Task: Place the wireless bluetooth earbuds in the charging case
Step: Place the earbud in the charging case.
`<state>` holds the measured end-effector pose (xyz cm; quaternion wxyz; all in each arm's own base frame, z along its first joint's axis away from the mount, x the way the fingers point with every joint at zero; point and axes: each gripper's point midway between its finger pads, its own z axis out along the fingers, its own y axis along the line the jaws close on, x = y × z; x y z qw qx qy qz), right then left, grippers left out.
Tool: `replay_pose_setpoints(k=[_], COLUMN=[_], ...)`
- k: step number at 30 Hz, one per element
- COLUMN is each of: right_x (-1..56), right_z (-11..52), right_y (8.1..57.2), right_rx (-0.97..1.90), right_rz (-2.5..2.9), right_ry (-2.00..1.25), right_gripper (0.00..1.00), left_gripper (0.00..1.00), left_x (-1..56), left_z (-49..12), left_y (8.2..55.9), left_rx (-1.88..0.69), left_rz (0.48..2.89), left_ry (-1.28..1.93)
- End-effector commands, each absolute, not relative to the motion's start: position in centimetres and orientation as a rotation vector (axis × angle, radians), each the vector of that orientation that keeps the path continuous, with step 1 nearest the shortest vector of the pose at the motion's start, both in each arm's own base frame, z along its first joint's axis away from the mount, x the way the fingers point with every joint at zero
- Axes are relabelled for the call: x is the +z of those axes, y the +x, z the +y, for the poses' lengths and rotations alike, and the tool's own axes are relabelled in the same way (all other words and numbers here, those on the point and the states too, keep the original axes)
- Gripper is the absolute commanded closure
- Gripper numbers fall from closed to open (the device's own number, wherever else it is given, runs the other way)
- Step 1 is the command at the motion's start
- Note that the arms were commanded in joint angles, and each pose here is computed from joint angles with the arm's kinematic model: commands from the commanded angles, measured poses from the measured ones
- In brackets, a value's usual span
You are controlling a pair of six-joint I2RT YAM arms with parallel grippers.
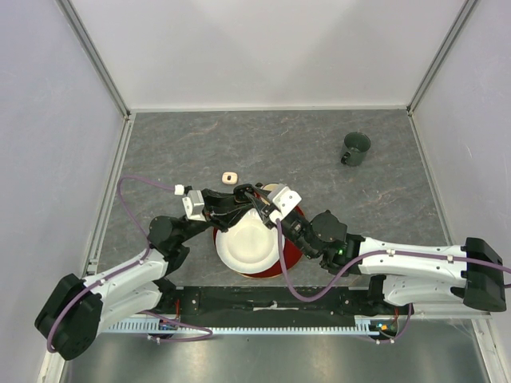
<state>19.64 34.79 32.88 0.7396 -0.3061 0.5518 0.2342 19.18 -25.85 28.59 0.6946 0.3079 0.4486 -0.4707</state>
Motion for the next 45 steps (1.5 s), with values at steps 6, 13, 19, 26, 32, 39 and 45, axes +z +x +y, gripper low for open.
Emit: replay_pose_setpoints(k=[6, 13, 19, 26, 32, 39, 45], right_x=[32.5, 32.8, 33.1, 31.9, 31.1, 31.2, 31.6], right_z=[34.3, 34.2, 34.2, 35.4, 35.7, 35.4, 35.0], right_y=[19.7, 19.7, 20.0, 19.4, 19.3, 19.7, 19.9], right_rx=[0.506, 0.517, 0.548, 0.558, 0.549, 0.536, 0.533], right_rz=[1.253, 1.259, 1.274, 1.316, 1.336, 1.354, 1.362], right_ry=[-0.660, -0.640, -0.616, -0.724, -0.756, -0.734, -0.692], right_gripper=[1.00, 1.00, 1.00, 1.00, 0.99, 0.81, 0.54], left_gripper=[0.98, 0.98, 0.98, 0.98, 0.98, 0.98, 0.98], left_x=[32.3, 32.3, 32.5, 32.8, 32.8, 32.6, 32.3], left_z=[-24.6, -24.6, -24.6, -24.3, -24.2, -24.2, -24.4], left_y=[18.3, 18.2, 18.1, 18.0, 18.0, 18.2, 18.3], left_rx=[-0.995, -0.996, -0.998, -0.983, -0.975, -0.969, -0.974], left_rz=[0.836, 0.834, 0.827, 0.803, 0.794, 0.803, 0.813], left_ry=[0.654, 0.658, 0.659, 0.652, 0.649, 0.646, 0.648])
